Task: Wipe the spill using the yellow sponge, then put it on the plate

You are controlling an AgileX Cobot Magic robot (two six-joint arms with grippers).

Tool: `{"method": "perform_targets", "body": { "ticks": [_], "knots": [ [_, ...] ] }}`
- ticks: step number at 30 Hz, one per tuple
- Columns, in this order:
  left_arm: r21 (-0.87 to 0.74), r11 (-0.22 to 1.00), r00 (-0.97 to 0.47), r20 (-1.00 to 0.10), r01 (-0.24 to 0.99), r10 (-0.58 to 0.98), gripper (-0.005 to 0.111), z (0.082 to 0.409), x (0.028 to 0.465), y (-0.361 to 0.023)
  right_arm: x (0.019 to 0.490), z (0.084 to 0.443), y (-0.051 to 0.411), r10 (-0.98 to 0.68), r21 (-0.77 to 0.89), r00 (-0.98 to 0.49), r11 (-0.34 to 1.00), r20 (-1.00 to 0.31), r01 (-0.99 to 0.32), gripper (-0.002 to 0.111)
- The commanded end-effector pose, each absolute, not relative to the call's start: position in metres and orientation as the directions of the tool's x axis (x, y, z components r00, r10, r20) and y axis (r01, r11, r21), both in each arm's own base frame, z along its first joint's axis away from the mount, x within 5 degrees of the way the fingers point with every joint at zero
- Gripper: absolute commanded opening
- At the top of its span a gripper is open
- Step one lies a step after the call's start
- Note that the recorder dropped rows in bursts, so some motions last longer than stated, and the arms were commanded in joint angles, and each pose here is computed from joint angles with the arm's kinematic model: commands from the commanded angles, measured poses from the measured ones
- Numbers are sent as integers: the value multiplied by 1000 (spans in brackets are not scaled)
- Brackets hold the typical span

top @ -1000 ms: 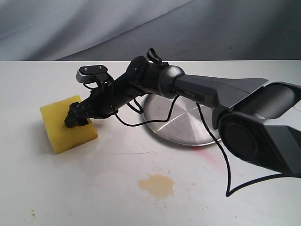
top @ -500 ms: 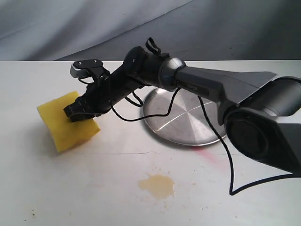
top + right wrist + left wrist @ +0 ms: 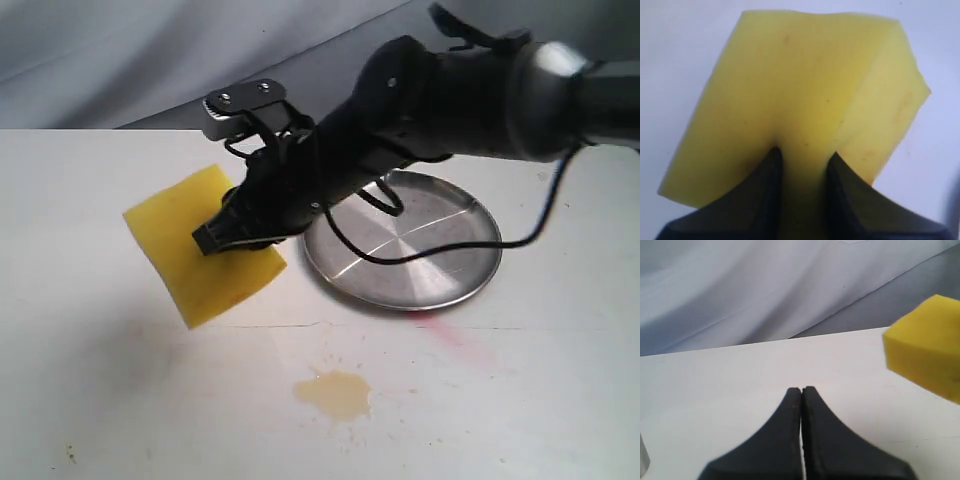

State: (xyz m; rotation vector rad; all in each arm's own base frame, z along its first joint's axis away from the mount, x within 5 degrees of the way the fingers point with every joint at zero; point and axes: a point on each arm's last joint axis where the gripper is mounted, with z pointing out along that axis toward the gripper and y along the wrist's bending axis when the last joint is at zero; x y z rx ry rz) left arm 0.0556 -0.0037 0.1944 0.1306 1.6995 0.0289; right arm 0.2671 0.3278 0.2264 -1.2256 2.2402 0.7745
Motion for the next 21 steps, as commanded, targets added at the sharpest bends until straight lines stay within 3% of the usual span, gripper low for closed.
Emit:
{"method": "perform_targets", "body": {
  "ticks": [1,12,21],
  "knots": [
    [90,993,-118,-988,74,98,0,194,56,-4,240,233,294,-595,234,-513,484,-618,-843,0],
    [90,993,-118,-988,74,98,0,194,56,-4,160,172,194,-487,274,-739,714,-466,-644,0],
    [90,993,-118,-988,74,98,0,194,56,-4,189,114,234,-592,280,-759,706,-269,-650,0]
  ]
}}
